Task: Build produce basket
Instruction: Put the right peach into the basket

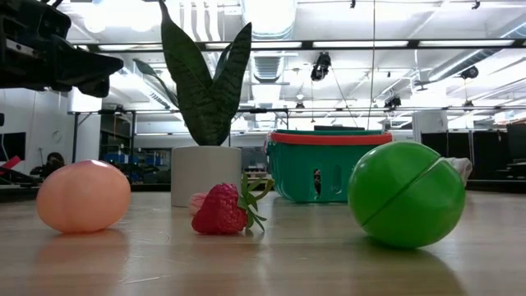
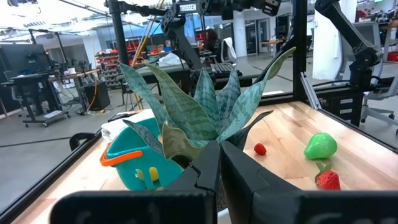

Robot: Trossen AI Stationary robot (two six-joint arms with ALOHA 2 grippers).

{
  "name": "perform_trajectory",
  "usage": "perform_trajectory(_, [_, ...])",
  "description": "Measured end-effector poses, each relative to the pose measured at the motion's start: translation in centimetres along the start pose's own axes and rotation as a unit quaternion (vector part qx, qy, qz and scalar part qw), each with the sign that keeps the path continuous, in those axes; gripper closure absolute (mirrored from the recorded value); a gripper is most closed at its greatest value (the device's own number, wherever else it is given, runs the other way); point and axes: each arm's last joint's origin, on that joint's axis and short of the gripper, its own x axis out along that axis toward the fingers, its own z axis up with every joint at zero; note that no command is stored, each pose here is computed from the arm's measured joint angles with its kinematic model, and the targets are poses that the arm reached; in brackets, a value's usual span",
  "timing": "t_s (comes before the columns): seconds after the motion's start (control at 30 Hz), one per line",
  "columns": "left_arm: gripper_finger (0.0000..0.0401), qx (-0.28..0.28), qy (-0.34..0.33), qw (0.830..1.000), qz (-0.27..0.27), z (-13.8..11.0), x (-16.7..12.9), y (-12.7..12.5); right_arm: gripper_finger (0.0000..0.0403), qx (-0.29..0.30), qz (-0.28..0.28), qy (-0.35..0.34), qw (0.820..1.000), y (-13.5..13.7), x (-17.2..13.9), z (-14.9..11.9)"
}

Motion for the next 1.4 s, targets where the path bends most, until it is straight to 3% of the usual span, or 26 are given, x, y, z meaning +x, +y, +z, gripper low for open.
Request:
perform_trajectory(0.47, [0.0401, 0.0, 0.0, 1.0, 0.0, 0.0, 0.0, 0.0, 0.0342, -0.012, -0.006, 0.003, 1.0, 0.0, 0.0, 0.0])
perform_trajectory(0.57, [0.0401, 0.0, 0.0, 1.0, 0.0, 0.0, 0.0, 0.0, 0.0342, -0.008, -0.036, 0.016, 0.999, -0.2, 0.0, -0.1])
perform_trajectory(0.8, [0.0401, 0.0, 0.0, 1.0, 0.0, 0.0, 0.0, 0.0, 0.0342, -0.01, -0.163, 0.077, 0.984, -0.6, 0.4, -0.7])
perform_trajectory(0.9, [0.0401, 0.0, -0.001, 1.0, 0.0, 0.0, 0.0, 0.0, 0.0342, -0.011, -0.232, 0.111, 0.966, -0.7, 0.6, -1.1])
perform_trajectory(1.0, [0.0401, 0.0, -0.001, 1.0, 0.0, 0.0, 0.0, 0.0, 0.0342, -0.018, -0.316, 0.149, 0.937, -0.8, 0.7, -1.6])
perform_trajectory(1.23, [0.0401, 0.0, 0.0, 1.0, 0.0, 0.0, 0.0, 0.0, 0.0342, -0.013, -0.505, 0.214, 0.836, -1.1, 0.5, -2.3])
perform_trajectory(1.4, [0.0401, 0.0, 0.0, 1.0, 0.0, 0.0, 0.0, 0.0, 0.0342, 0.012, -0.531, 0.205, 0.822, -1.6, 0.4, -2.4])
